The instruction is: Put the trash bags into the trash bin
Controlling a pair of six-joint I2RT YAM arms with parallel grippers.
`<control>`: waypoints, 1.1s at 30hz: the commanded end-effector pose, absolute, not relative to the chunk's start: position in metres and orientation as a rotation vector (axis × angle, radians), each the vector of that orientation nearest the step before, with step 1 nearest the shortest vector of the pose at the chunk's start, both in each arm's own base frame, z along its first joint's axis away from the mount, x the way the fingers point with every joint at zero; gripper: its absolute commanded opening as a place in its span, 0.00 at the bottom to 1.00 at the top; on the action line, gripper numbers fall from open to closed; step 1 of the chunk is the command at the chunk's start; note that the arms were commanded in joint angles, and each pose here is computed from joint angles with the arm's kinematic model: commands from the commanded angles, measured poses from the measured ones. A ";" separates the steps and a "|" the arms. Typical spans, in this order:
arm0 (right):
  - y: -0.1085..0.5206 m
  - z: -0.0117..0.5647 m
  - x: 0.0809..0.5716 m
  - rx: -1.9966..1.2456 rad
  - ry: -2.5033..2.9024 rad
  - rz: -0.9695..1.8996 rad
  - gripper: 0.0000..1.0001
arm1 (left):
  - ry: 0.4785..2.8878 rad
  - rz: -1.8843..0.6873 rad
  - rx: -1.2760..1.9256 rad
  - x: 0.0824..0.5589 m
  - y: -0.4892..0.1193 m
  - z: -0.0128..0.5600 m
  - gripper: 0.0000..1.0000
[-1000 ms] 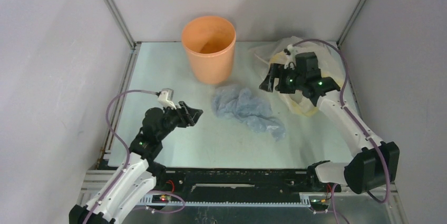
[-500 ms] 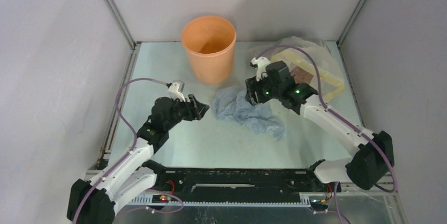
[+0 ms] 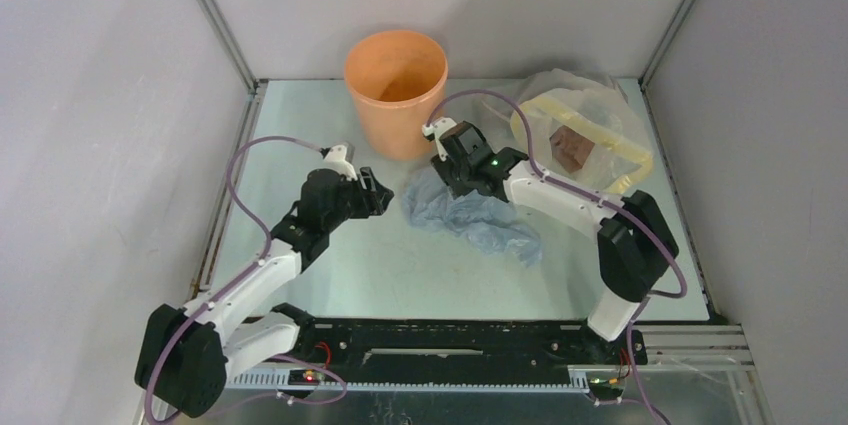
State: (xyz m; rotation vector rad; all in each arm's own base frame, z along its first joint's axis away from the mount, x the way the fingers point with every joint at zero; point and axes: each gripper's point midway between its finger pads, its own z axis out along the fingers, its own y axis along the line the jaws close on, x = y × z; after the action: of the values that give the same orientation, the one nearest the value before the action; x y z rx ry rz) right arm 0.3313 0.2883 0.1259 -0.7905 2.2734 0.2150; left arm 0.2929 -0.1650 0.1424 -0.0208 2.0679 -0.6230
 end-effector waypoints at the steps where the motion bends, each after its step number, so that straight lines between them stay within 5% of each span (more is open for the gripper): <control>1: 0.282 0.135 0.347 -0.760 2.241 0.046 0.30 | 2.037 -0.609 -0.062 0.303 -0.162 0.156 0.63; 3: 0.285 0.139 0.342 -0.784 2.232 0.061 0.04 | 2.039 -0.616 -0.070 0.303 -0.161 0.156 0.63; 4: 0.287 0.143 0.337 -0.802 2.224 0.083 0.00 | 2.035 -0.621 -0.072 0.304 -0.160 0.156 0.63; 12: 0.287 0.196 0.305 -0.805 2.094 0.300 0.00 | 1.995 -0.712 -0.035 0.297 -0.169 0.164 0.76; 23: 0.273 0.225 0.278 -0.781 2.036 0.409 0.00 | 2.017 -0.895 -0.016 0.288 -0.186 0.147 0.67; 29: 0.272 0.230 0.270 -0.793 2.023 0.439 0.00 | 1.955 -1.021 -0.012 0.283 -0.196 0.156 0.81; 33: 0.272 0.232 0.267 -0.798 2.018 0.443 0.00 | 1.985 -0.998 -0.031 0.286 -0.193 0.150 0.64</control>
State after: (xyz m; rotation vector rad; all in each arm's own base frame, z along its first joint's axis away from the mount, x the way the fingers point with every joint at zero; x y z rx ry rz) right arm 0.2725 0.2708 0.2114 -0.8139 2.0707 0.3968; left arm 0.2800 -0.1872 0.1324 -0.0495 2.0449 -0.9456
